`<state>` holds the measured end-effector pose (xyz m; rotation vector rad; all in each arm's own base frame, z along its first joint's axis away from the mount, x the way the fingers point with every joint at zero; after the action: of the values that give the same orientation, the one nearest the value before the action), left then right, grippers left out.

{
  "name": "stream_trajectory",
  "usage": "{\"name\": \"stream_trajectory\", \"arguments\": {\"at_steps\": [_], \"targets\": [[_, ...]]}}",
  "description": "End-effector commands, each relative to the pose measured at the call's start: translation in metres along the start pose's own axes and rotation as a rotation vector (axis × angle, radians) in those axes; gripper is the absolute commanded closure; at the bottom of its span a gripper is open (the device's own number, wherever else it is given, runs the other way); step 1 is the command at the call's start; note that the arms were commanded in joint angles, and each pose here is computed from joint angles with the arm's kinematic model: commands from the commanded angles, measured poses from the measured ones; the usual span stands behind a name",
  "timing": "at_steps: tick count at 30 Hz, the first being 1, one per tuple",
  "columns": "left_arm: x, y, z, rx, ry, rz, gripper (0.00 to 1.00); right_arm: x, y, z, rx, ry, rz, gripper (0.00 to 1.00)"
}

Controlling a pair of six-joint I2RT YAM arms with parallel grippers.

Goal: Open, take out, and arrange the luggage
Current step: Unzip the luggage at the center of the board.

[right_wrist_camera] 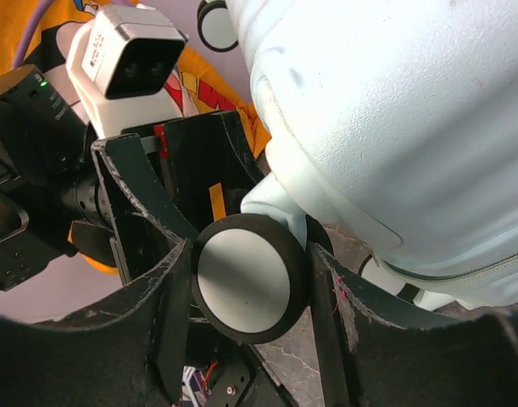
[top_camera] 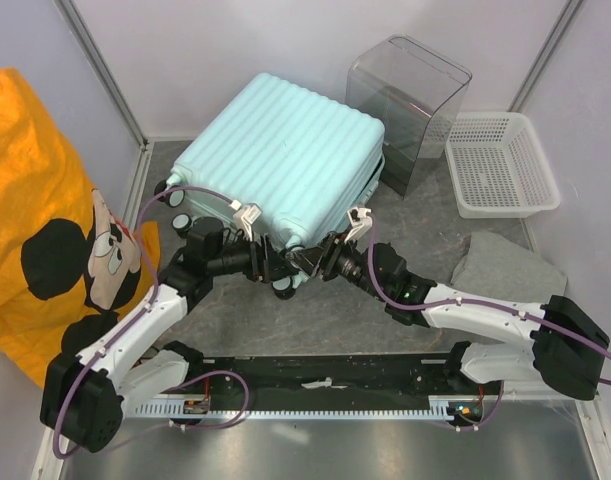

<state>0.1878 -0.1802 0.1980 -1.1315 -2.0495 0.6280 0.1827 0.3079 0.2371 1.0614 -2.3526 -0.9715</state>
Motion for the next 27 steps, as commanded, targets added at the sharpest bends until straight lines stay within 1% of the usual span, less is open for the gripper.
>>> {"name": "stream_trajectory", "arguments": {"at_steps": [1,3,6,7,11,17,21,23,27], "targets": [[0.007,0.003,-0.017,-0.025,-0.190,-0.085,0.30,-0.004,0.020,-0.032,0.030,-0.113,-0.023,0.66],[0.008,0.016,-0.006,0.005,-0.211,-0.142,0.31,-0.004,0.021,-0.033,0.037,-0.119,-0.026,0.67],[0.014,0.024,0.001,0.000,-0.263,-0.195,0.33,-0.005,0.022,-0.033,0.039,-0.116,-0.028,0.68],[0.015,0.026,0.002,-0.003,-0.275,-0.204,0.35,-0.005,0.021,-0.034,0.039,-0.120,-0.027,0.68],[0.016,0.029,0.002,-0.051,-0.320,-0.209,0.35,-0.006,0.021,-0.032,0.038,-0.114,-0.028,0.71],[-0.001,0.048,0.010,-0.053,-0.296,-0.215,0.36,-0.006,0.023,-0.033,0.038,-0.119,-0.039,0.73],[-0.009,0.053,0.005,-0.073,-0.314,-0.201,0.40,-0.006,0.024,-0.035,0.033,-0.127,-0.046,0.73],[-0.011,0.055,0.001,-0.084,-0.316,-0.211,0.41,-0.006,0.025,-0.035,0.032,-0.127,-0.048,0.73],[-0.013,0.066,0.005,-0.056,-0.294,-0.275,0.43,-0.005,0.026,-0.036,0.031,-0.130,-0.056,0.73]]}}
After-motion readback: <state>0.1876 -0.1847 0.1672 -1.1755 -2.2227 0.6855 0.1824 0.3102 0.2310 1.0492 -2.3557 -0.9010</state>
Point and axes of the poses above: each gripper's point midway between its finger pads, its own x axis back along the fingers, its own y axis along the line the jaws close on, z = x × y, the point moved 6 cm from there along x, back along the fingers, and after that the axes turned 1 degree about x, right-handed, at the moved point
